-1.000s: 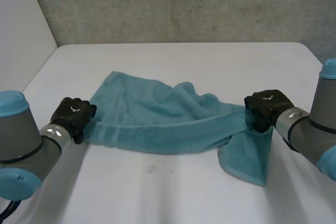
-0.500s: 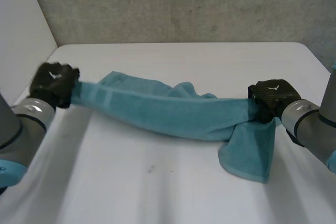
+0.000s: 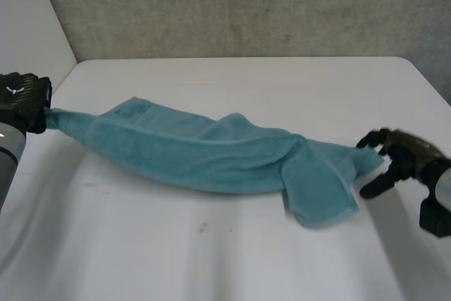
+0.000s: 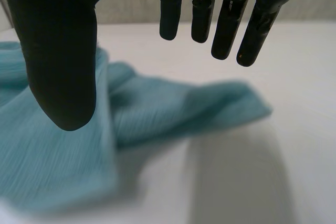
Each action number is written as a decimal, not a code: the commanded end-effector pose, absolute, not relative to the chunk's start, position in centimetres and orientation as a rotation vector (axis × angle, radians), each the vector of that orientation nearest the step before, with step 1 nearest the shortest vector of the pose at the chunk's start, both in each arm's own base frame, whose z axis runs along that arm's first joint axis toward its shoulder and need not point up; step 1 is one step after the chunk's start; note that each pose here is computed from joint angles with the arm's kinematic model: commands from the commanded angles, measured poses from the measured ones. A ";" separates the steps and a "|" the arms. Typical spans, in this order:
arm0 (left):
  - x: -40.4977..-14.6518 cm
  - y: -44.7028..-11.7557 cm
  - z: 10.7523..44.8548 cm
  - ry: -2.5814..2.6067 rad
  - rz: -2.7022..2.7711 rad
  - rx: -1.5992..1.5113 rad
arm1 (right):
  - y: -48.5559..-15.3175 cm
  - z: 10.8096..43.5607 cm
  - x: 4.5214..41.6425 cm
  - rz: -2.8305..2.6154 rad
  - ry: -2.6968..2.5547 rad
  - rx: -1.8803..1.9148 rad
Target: Fold the laundry
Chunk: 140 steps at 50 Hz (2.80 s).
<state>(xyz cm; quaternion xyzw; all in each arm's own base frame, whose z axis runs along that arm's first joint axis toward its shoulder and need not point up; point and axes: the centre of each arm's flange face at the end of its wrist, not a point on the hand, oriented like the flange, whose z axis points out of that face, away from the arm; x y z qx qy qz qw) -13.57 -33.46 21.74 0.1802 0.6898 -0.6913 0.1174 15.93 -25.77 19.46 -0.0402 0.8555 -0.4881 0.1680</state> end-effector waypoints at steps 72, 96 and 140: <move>-16.1 -29.5 22.5 2.187 -1.911 0.677 | -27.3 27.1 17.2 -1.833 2.536 -1.621; -22.1 -40.5 39.5 1.137 -2.568 0.439 | -40.2 41.5 22.7 -3.088 1.712 -0.751; -19.9 -33.3 17.3 1.946 -2.088 0.659 | -33.7 15.1 22.4 -1.934 2.375 -1.241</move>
